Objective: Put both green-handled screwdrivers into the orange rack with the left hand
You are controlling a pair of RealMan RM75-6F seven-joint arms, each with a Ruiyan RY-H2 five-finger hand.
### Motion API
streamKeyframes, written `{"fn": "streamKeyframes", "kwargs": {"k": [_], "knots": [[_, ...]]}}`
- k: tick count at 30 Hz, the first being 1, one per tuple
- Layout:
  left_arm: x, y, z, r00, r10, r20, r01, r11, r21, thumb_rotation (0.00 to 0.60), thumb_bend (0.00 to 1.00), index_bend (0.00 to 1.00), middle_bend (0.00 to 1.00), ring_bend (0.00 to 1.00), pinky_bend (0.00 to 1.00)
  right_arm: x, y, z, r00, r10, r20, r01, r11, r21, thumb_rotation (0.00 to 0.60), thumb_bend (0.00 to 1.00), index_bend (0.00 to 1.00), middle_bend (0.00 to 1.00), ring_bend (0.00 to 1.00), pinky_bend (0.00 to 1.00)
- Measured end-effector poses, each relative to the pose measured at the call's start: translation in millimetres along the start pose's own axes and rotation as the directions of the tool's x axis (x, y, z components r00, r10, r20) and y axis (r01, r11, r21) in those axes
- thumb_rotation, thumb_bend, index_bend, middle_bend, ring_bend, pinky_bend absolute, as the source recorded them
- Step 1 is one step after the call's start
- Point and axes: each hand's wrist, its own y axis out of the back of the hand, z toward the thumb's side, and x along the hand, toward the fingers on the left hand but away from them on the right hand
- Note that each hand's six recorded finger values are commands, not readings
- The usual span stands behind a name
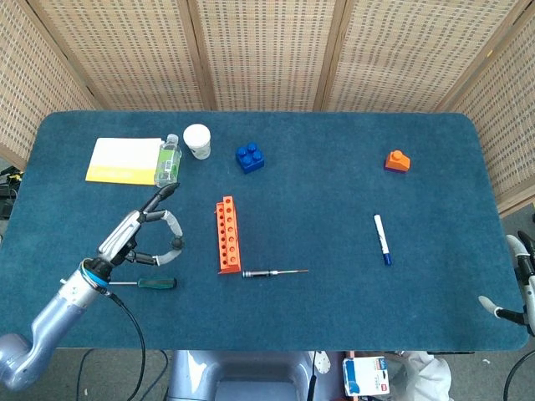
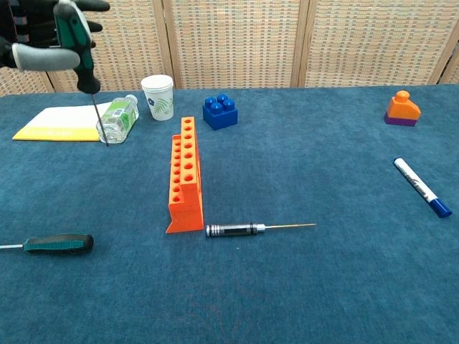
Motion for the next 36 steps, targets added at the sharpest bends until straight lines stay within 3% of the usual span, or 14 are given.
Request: {"fn": "streamKeyframes", "kwargs": {"k": [4, 10, 15, 36], "knots": [[6.3, -15.6, 20.4, 0.998, -0.046, 0.034, 0.048, 0.997, -0.055, 0.6, 0.3, 0.56, 0.0, 0.0, 0.0, -0.1, 0.6, -0.9, 1.0, 0.001, 0.003, -0.001, 1.0, -0.003, 0.6, 0.0, 0.01, 0.0, 0.0, 0.0], [20.5, -37.0, 23.7, 0.995, -0.094, 0.02, 0.096, 0.985, -0.145, 0.6, 0.3, 0.56, 0.0, 0.0, 0.0, -0.6, 1.6, -3.1, 1.0, 0.003, 0.01, -0.003, 1.0, -0.009, 0.6, 0.0, 0.01, 0.0, 0.0, 0.0], [31.7, -47.1, 16.0, 0.996, -0.092, 0.003, 0.091, 0.976, -0.197, 0.6, 0.3, 0.56, 0.0, 0.0, 0.0, -1.4, 2.1, -4.8, 1.0, 0.006, 0.014, -0.006, 1.0, -0.013, 0.6, 0.0, 0.01, 0.0, 0.0, 0.0], [51.0, -65.3, -1.0, 0.994, -0.105, -0.019, 0.097, 0.964, -0.247, 0.6, 0.3, 0.56, 0.0, 0.0, 0.0, -3.3, 1.4, -6.8, 1.0, 0.018, 0.021, -0.018, 1.0, -0.02, 0.6, 0.0, 0.01, 0.0, 0.0, 0.0]]}}
